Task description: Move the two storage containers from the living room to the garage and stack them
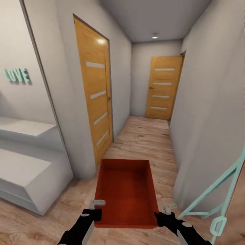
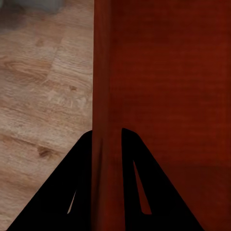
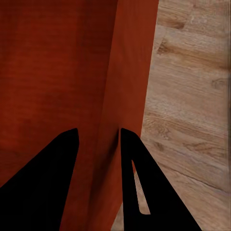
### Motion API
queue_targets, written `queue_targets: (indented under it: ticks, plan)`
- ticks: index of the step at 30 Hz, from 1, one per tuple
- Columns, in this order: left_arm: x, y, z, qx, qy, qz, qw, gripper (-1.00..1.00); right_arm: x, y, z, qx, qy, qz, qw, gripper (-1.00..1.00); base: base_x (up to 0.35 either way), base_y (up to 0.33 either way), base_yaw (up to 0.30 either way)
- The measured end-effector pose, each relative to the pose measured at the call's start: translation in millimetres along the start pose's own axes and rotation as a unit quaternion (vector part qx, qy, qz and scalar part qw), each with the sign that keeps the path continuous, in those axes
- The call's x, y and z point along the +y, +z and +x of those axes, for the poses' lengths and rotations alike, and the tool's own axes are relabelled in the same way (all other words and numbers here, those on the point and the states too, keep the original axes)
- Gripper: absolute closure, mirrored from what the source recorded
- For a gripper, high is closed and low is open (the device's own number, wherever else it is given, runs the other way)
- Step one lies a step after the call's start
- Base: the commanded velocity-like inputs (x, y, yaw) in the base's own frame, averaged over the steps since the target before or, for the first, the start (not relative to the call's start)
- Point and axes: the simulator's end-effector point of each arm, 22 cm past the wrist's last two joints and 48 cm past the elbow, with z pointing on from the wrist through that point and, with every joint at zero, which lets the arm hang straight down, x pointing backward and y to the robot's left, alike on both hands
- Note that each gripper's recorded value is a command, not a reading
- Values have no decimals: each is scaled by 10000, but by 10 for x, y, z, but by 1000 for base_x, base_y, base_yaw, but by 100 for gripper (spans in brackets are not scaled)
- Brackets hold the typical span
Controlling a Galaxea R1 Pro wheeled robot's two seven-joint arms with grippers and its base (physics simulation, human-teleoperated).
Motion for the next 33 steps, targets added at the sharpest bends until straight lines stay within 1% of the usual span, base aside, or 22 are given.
queue_targets:
  ticks: [13, 25, 33]
  plan:
    - [0, 0, 0, 0, 0, 0, 10000, 100, 0, 0, 0, 0, -1, -1, 10000, 100, 315, 133, -263]
    - [0, 0, 0, 0, 0, 0, 10000, 100, 1, 0, 0, 1, 1, -2, 10000, 100, 315, 123, -32]
    - [-1, 0, 0, 0, 0, 0, 10000, 100, -1, 0, 0, 0, 0, -1, 10000, 100, 315, 109, -245]
